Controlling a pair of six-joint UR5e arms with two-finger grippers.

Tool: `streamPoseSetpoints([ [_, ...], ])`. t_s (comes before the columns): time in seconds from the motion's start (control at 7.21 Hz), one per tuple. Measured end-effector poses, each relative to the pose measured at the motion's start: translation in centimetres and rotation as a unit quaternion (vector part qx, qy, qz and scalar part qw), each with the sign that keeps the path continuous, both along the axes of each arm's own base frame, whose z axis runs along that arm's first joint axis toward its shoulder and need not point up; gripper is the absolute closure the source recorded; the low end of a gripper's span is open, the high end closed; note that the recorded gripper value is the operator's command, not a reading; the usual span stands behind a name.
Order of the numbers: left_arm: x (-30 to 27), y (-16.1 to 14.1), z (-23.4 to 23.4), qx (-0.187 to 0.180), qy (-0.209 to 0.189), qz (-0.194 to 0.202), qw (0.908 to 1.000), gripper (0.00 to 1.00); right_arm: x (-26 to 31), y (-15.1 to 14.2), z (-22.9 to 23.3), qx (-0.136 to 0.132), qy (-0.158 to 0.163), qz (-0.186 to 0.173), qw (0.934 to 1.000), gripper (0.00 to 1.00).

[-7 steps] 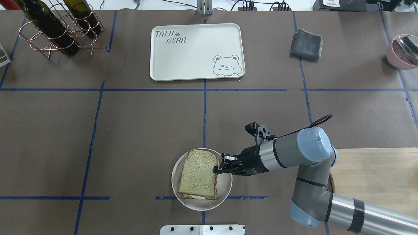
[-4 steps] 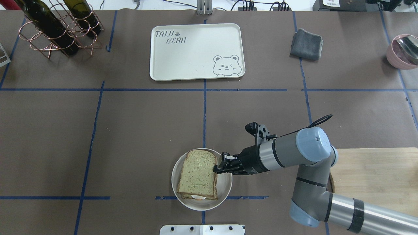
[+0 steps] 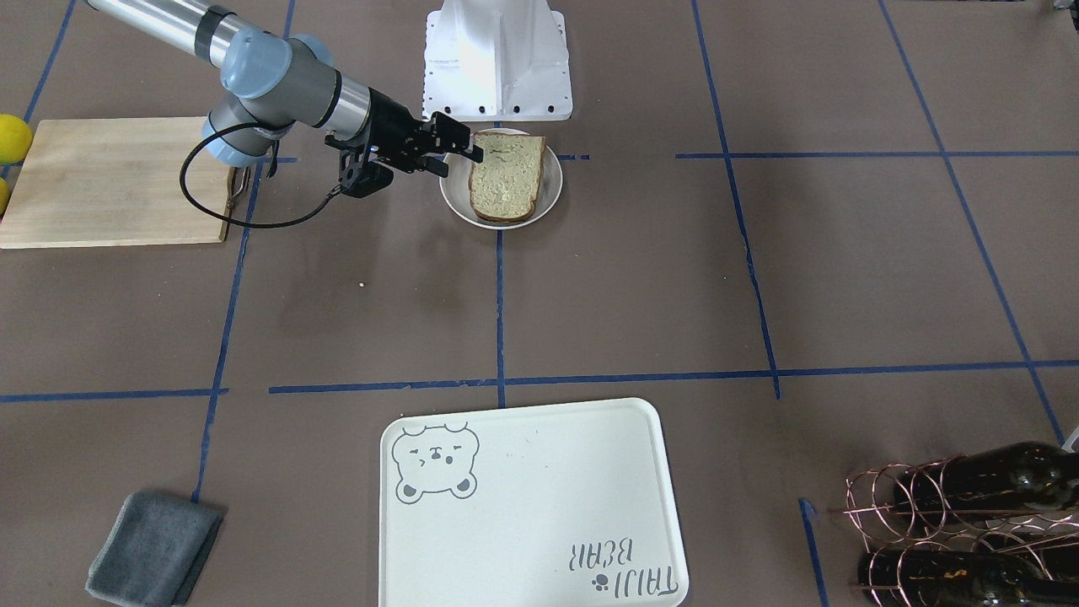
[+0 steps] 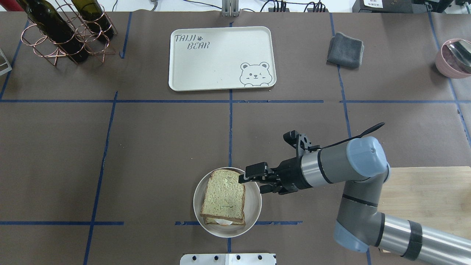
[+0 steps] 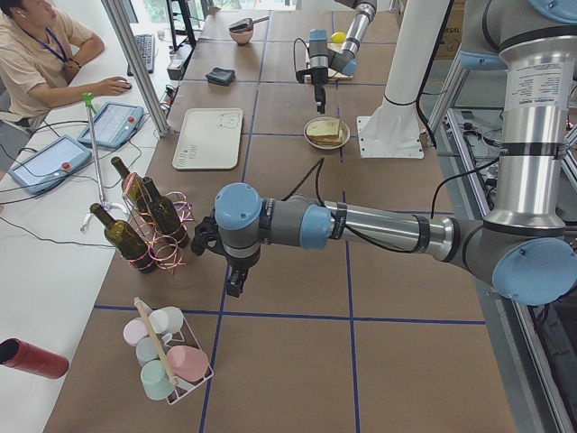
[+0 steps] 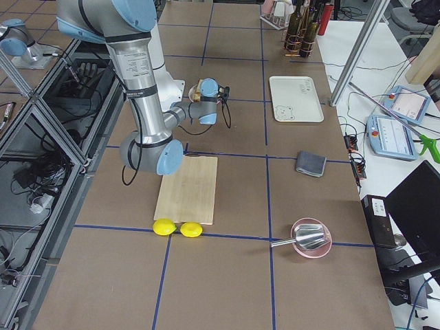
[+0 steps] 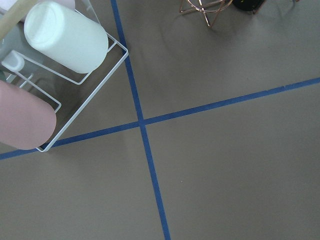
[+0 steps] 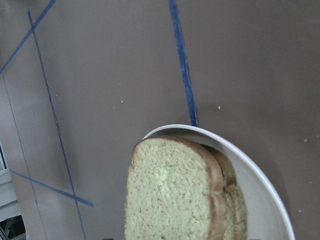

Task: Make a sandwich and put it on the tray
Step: 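Withdraw the right gripper while the left arm reaches toward the plate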

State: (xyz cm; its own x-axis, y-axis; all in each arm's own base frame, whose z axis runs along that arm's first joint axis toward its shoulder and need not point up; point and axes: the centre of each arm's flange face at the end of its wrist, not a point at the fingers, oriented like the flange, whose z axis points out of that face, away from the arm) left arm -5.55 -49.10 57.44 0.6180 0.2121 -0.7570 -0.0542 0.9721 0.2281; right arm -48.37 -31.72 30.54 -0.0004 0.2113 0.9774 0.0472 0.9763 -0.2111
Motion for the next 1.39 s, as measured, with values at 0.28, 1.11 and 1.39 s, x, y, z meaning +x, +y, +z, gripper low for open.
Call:
streamPoseSetpoints([
  [0.28, 6.3, -0.7, -2.7, -0.009, 0.029, -0.004, 0.9995, 0.00, 8.2, -2.4, 4.2, -0.015, 0.027, 0.024, 0.9992, 0.00],
  [1.11, 33.0, 10.1, -20.1, -0.095, 0.137, 0.016, 0.9858, 0.23, 27.3, -7.5, 17.7, 0.030, 0.144, 0.068, 0.9867, 0.00],
  [1.39, 43.9, 16.0, -24.7, -0.144, 0.161, -0.016, 0.9763, 0.38, 29.4, -8.9, 19.9, 0.070, 0.193, 0.067, 0.9764, 0.00],
])
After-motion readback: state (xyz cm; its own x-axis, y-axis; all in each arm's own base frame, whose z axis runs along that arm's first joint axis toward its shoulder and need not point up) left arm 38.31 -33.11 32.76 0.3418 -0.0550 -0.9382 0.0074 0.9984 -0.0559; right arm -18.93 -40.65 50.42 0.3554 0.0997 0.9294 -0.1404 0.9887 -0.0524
